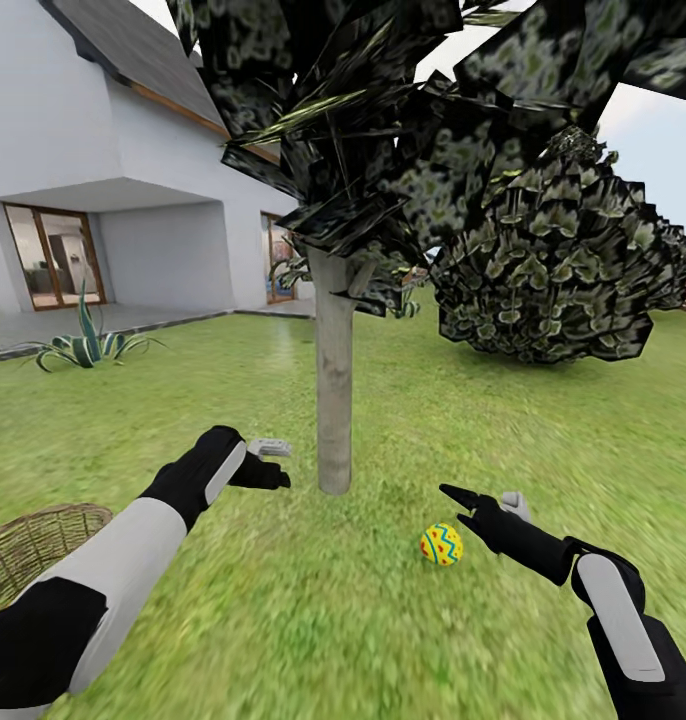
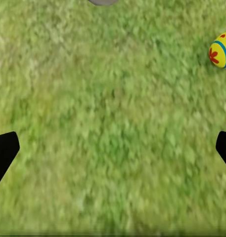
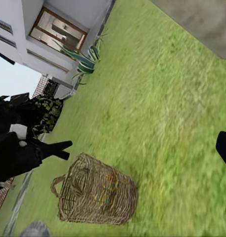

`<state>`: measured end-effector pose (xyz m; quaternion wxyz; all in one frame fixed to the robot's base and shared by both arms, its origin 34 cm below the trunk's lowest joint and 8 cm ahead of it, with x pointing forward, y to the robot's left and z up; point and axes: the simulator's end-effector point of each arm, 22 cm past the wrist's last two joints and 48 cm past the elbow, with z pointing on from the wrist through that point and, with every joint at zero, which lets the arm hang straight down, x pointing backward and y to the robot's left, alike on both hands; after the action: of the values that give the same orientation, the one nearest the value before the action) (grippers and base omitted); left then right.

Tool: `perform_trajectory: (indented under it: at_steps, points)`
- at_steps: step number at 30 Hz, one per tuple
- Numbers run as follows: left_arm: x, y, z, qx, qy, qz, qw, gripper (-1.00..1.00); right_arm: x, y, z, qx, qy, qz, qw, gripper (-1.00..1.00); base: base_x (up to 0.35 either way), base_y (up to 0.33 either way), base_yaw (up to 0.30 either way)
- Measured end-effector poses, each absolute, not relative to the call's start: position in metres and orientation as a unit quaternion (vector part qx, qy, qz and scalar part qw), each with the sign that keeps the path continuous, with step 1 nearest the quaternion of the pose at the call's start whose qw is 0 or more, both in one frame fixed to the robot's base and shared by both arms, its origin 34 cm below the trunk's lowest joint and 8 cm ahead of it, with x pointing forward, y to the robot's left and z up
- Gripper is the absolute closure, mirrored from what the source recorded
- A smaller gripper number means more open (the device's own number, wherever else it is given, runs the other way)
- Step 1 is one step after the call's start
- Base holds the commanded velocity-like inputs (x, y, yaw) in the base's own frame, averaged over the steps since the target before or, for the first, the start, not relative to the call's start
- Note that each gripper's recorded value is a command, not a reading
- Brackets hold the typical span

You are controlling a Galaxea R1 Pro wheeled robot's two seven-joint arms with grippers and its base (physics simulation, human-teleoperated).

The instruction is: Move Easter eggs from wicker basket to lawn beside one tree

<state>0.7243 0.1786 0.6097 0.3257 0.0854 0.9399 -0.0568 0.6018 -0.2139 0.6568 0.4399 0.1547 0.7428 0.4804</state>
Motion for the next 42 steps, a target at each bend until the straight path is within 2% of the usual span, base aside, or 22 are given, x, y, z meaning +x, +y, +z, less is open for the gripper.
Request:
perform_trajectory:
  at_steps: [18, 42]
  points:
    - [0.703, 0.168, 0.627, 0.088, 0.941, -0.054, 0.321, -1.0, 0.589, -0.214, 0.697, 0.137, 0.727, 0.485, 0.467, -1.0, 0.0, 0.0, 0.002]
    - [0.717, 0.167, 0.68, 0.088, 0.942, -0.054, 0.32, -1.0, 0.604, -0.214, 0.75, 0.137, 0.727, 0.485, 0.467, -1.0, 0.0, 0.0, 0.0]
